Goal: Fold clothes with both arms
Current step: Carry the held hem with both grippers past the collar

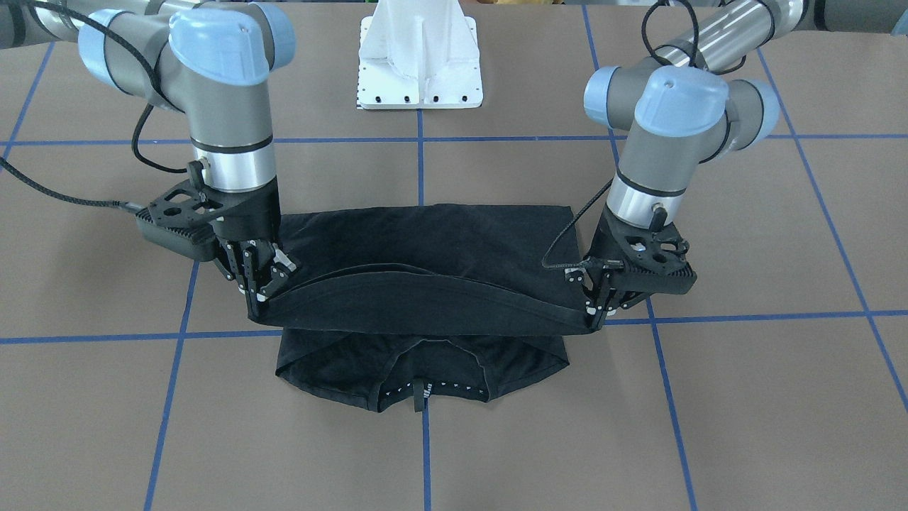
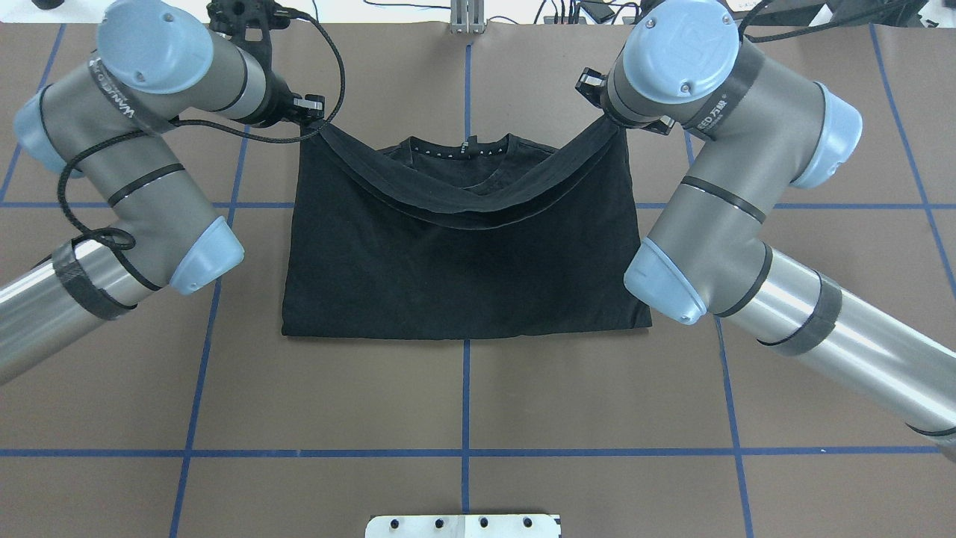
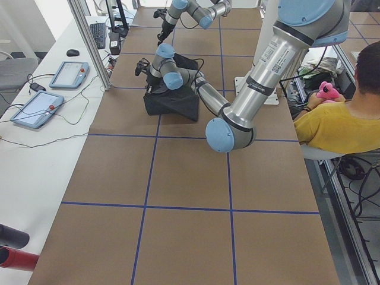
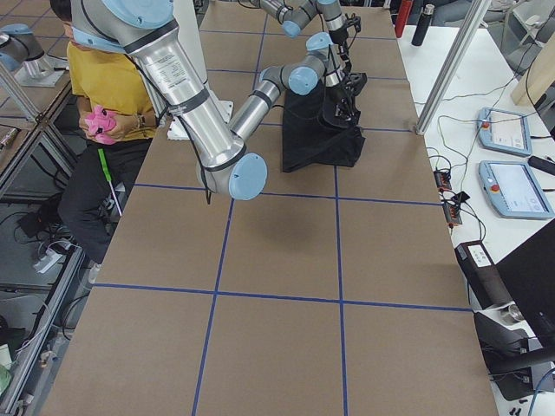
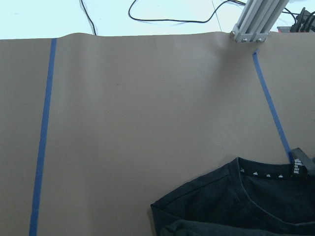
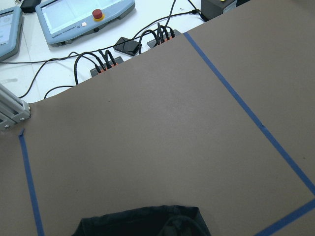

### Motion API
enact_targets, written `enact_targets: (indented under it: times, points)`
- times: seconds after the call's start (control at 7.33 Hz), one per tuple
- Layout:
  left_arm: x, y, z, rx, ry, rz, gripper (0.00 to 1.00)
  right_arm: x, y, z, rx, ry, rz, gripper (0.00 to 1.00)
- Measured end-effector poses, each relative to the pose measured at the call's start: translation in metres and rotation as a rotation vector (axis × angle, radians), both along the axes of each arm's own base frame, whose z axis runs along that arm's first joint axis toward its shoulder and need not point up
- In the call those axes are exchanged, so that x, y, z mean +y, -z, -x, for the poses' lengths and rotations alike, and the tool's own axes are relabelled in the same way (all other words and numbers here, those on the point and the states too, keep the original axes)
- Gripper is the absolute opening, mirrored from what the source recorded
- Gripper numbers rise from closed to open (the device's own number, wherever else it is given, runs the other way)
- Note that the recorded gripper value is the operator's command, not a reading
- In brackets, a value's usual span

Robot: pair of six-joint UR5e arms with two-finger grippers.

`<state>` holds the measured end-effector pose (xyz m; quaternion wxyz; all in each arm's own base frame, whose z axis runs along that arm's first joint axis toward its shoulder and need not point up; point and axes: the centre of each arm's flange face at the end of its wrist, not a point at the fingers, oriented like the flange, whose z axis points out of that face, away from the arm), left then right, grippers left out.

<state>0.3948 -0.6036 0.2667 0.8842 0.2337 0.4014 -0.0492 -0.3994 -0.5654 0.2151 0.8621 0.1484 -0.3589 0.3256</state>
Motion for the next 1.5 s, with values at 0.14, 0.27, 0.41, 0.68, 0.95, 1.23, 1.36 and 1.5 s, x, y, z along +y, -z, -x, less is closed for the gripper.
enact_targets:
  times: [0.14,0.27,0.41,0.68,0.95,1.23,1.36,1.5]
  points:
    - [-0.021,-0.018,-0.018,-0.018,0.000,-0.011,0.00,-0.015,-0.016,0.013,-0.002,-0.001,-0.004,0.00]
    - [-0.035,-0.042,-0.032,-0.032,-0.003,-0.016,0.00,-0.026,-0.033,0.022,0.004,-0.001,0.000,0.00]
    - [-0.043,-0.064,-0.044,-0.053,-0.003,-0.020,0.00,-0.034,-0.050,0.030,0.022,0.001,0.015,0.00]
    - [-0.042,-0.092,-0.062,-0.094,-0.005,-0.027,0.00,-0.041,-0.076,0.039,0.061,0.015,0.037,0.00]
    - [-0.038,-0.100,-0.068,-0.112,-0.022,-0.037,0.00,-0.043,-0.086,0.039,0.086,0.035,0.035,0.00]
    - [-0.038,-0.099,-0.069,-0.120,-0.040,-0.061,0.00,-0.043,-0.089,0.040,0.100,0.050,0.029,0.00]
    - [-0.038,-0.097,-0.068,-0.126,-0.053,-0.079,0.00,-0.044,-0.090,0.039,0.108,0.061,0.022,0.00]
    - [-0.039,-0.094,-0.066,-0.128,-0.062,-0.091,0.00,-0.045,-0.090,0.037,0.115,0.070,0.015,0.00]
